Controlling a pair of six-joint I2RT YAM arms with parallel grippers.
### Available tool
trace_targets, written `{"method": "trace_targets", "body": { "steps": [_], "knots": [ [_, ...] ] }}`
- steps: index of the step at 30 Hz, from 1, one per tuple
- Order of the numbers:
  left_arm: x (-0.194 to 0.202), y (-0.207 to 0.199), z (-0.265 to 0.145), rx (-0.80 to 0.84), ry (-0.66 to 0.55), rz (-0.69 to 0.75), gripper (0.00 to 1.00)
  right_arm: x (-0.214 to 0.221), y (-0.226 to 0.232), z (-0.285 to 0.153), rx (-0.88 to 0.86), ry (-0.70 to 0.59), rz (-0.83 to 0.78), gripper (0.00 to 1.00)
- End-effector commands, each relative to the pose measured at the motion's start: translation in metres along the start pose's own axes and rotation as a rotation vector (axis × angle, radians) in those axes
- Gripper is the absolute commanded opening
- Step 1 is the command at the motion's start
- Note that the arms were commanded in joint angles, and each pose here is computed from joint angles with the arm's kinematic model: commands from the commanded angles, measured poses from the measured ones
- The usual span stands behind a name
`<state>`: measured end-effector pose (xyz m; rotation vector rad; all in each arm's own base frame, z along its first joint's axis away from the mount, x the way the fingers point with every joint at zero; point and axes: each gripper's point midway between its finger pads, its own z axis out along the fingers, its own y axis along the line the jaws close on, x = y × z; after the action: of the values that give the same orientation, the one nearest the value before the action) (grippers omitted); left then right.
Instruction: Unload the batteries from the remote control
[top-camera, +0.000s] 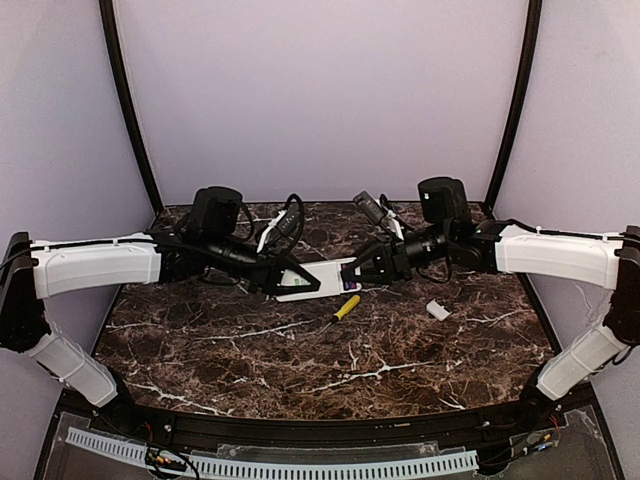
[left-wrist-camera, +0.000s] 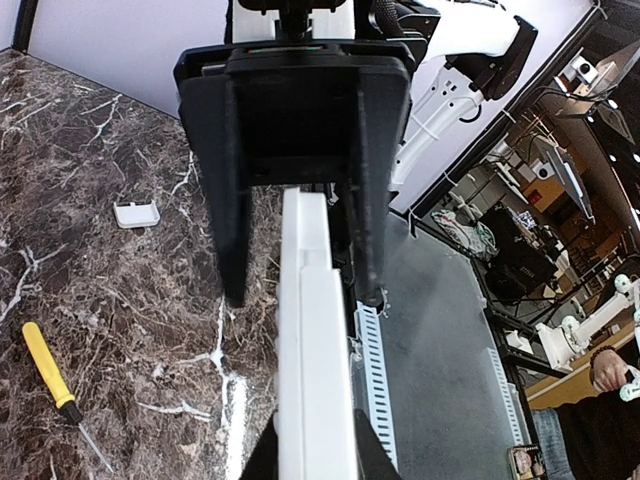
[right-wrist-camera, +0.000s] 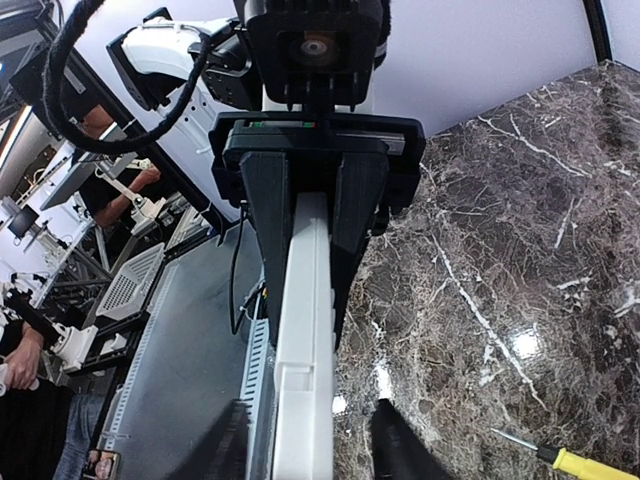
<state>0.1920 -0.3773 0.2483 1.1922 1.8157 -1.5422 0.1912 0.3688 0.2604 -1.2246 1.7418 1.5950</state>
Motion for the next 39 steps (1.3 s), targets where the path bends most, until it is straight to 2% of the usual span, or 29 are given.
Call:
{"method": "trace_targets", "body": {
  "steps": [1,5,8,11,14,17,20,23,28,33,39],
  "knots": [
    [-0.005,-0.011,0.001,0.025,-0.013,0.029,0.0,-0.018,0.01,0.0,0.005,-0.031,-0.073,0.61],
    [-0.002,-0.008,-0.003,-0.009,-0.053,0.016,0.0,-0.021,0.012,-0.01,0.061,-0.038,-0.093,0.9],
    [0.001,-0.003,-0.01,-0.081,-0.074,0.028,0.0,-0.024,0.005,-0.024,0.135,-0.057,-0.085,0.96],
    [0.008,0.002,-0.015,-0.142,-0.058,0.04,0.0,-0.03,-0.004,-0.04,0.234,-0.098,-0.068,0.97],
    [0.013,0.006,-0.021,-0.194,-0.041,0.081,0.0,-0.036,-0.026,-0.059,0.404,-0.139,-0.028,0.98],
    [0.013,0.012,-0.026,-0.258,-0.001,0.109,0.0,-0.034,-0.059,-0.081,0.647,-0.142,0.085,0.97],
    [0.009,0.022,-0.032,-0.344,0.026,0.131,0.0,-0.021,-0.079,-0.097,0.797,-0.132,0.227,0.96],
    [0.007,0.025,-0.039,-0.397,0.054,0.15,0.0,-0.002,-0.085,-0.096,0.827,-0.13,0.334,0.96],
    [0.019,0.039,-0.04,-0.45,0.095,0.113,0.0,0.02,-0.095,-0.091,0.858,-0.104,0.388,0.94],
    [0.045,0.055,-0.028,-0.441,0.162,-0.111,0.0,0.021,-0.105,-0.092,0.898,-0.096,0.382,0.94],
    [0.079,0.072,-0.027,-0.452,0.202,-0.285,0.0,0.028,-0.11,-0.086,0.884,-0.054,0.37,0.95]
  ]
}}
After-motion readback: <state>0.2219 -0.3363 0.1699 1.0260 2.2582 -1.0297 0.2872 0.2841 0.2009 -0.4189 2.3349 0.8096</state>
